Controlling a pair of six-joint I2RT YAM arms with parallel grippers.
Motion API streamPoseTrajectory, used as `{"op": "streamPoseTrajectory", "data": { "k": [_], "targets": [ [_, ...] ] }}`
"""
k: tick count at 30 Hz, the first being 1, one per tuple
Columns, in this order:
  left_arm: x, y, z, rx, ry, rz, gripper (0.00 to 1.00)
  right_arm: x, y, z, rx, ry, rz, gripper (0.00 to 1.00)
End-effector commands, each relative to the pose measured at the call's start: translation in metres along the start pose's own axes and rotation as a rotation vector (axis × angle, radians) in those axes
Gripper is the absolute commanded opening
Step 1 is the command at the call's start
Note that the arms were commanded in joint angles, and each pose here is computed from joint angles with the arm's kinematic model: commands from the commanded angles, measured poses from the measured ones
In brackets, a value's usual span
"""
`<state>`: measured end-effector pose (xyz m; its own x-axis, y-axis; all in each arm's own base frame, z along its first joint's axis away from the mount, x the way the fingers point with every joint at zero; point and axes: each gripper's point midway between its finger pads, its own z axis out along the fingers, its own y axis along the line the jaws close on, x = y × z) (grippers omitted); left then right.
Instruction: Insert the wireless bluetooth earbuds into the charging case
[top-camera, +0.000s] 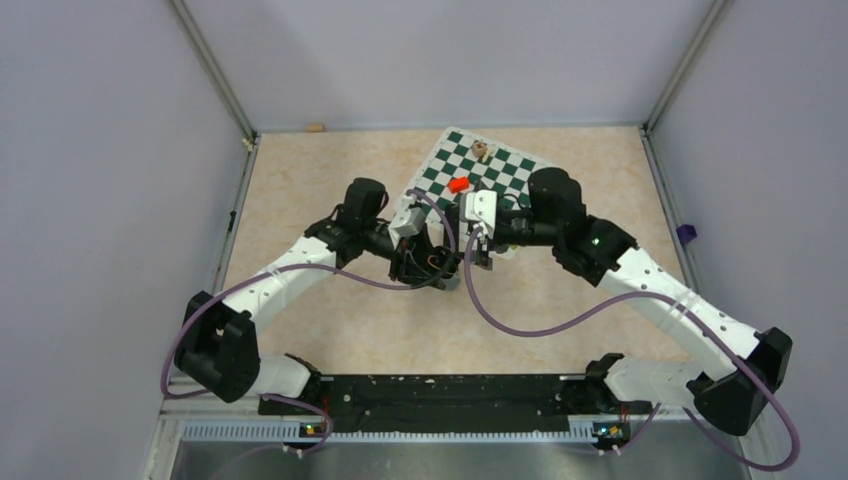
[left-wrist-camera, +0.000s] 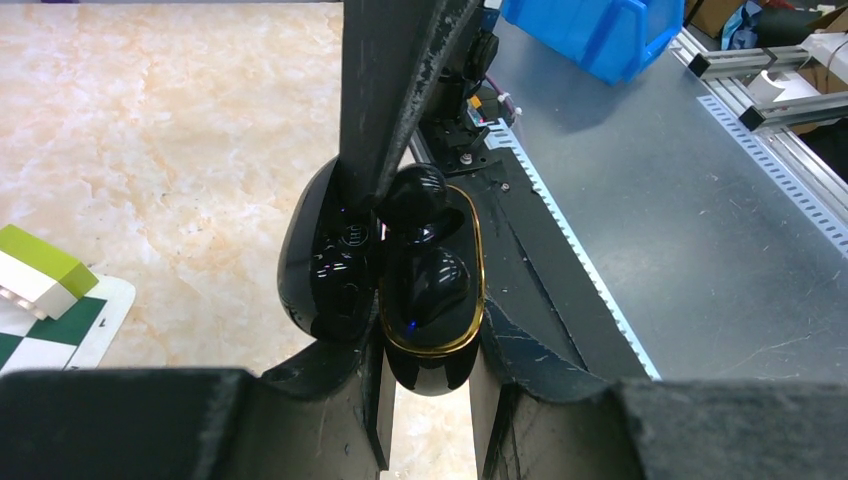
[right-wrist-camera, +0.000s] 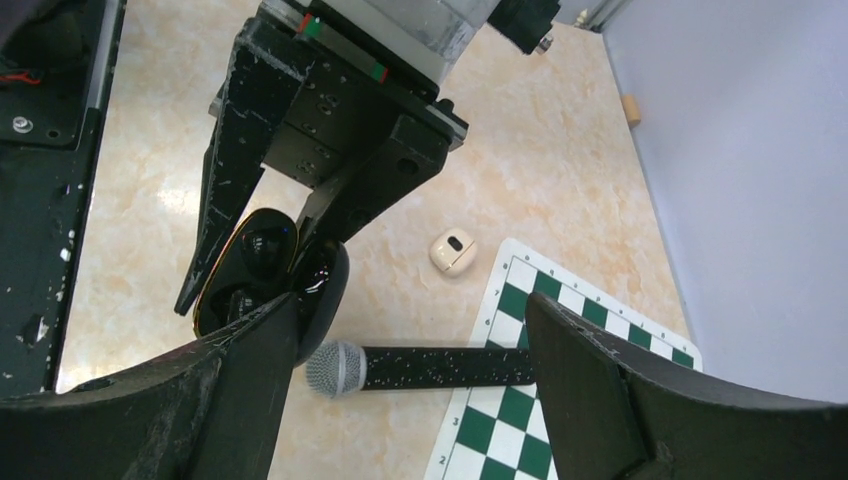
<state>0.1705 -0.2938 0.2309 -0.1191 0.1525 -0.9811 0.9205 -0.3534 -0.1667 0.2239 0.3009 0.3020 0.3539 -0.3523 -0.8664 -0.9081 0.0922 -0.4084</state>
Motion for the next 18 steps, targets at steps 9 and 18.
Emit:
{"op": "streamPoseTrajectory", "data": {
  "k": [9,18],
  "targets": [
    [-0.021,-0.007,-0.001,0.03,-0.027,0.093,0.0,-0.009,0.018,0.008,-0.103,-0.081,0.035,0.82],
    [-0.022,-0.008,-0.001,0.032,-0.029,0.101,0.0,-0.055,-0.032,-0.024,0.086,-0.084,-0.026,0.82]
  ]
}}
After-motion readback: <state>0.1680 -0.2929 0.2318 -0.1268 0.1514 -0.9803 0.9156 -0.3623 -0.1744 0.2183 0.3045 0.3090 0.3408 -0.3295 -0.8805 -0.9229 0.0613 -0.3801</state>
